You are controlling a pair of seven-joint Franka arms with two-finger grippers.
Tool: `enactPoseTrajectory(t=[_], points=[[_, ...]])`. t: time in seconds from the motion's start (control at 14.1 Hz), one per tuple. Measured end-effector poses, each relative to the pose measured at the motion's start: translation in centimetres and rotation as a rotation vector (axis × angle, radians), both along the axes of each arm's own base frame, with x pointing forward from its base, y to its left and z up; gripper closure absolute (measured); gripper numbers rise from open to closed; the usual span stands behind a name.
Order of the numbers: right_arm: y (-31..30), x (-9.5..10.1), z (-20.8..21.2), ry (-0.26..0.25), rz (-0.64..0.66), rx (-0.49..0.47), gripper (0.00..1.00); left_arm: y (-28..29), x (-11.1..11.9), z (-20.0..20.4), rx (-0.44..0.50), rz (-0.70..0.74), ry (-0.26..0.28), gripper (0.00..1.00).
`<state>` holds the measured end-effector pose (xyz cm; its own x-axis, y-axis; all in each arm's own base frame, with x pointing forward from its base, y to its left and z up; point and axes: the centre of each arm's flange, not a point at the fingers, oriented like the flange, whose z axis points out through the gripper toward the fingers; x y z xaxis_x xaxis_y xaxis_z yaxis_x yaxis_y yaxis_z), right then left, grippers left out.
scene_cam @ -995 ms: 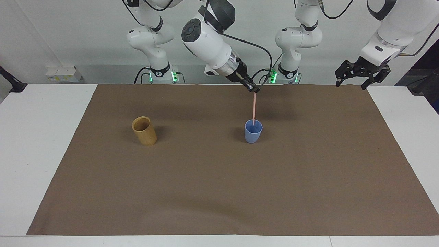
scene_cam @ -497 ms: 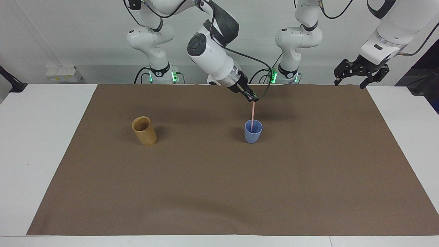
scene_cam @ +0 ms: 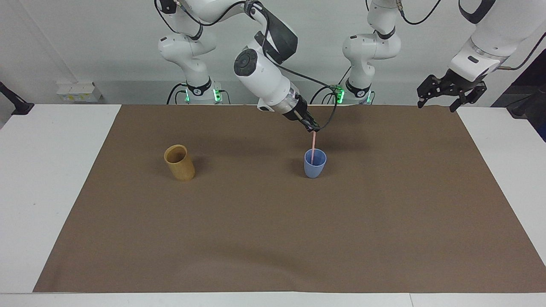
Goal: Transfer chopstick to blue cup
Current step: 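Carry the chopstick with the right gripper over the blue cup, then lower the chopstick into the blue cup and open the right gripper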
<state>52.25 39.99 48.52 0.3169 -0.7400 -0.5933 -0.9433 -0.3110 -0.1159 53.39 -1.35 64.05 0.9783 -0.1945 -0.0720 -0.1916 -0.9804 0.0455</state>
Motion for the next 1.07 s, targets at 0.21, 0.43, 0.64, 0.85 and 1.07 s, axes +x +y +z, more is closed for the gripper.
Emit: enactPoseTrajectory(t=[0.21,0.43,0.64,0.85,1.07], points=[[0.0,0.0,0.0,0.000,0.000,0.000,0.58,0.0,0.0,-0.1,0.000,0.000,0.001,0.00],[0.0,0.0,0.0,-0.002,0.000,0.000,0.25,0.0,0.1,-0.1,0.000,0.000,0.003,0.00],[-0.2,0.2,0.1,-0.037,0.030,-0.015,0.00,0.1,0.0,-0.2,0.000,0.002,0.013,0.00],[-1.0,0.5,0.6,-0.101,0.060,-0.072,0.00,0.2,-0.2,-0.3,0.003,0.032,0.027,0.00],[-3.1,1.1,2.2,-0.190,0.111,-0.153,0.00,0.1,-0.3,-0.4,0.014,0.137,0.039,0.00]])
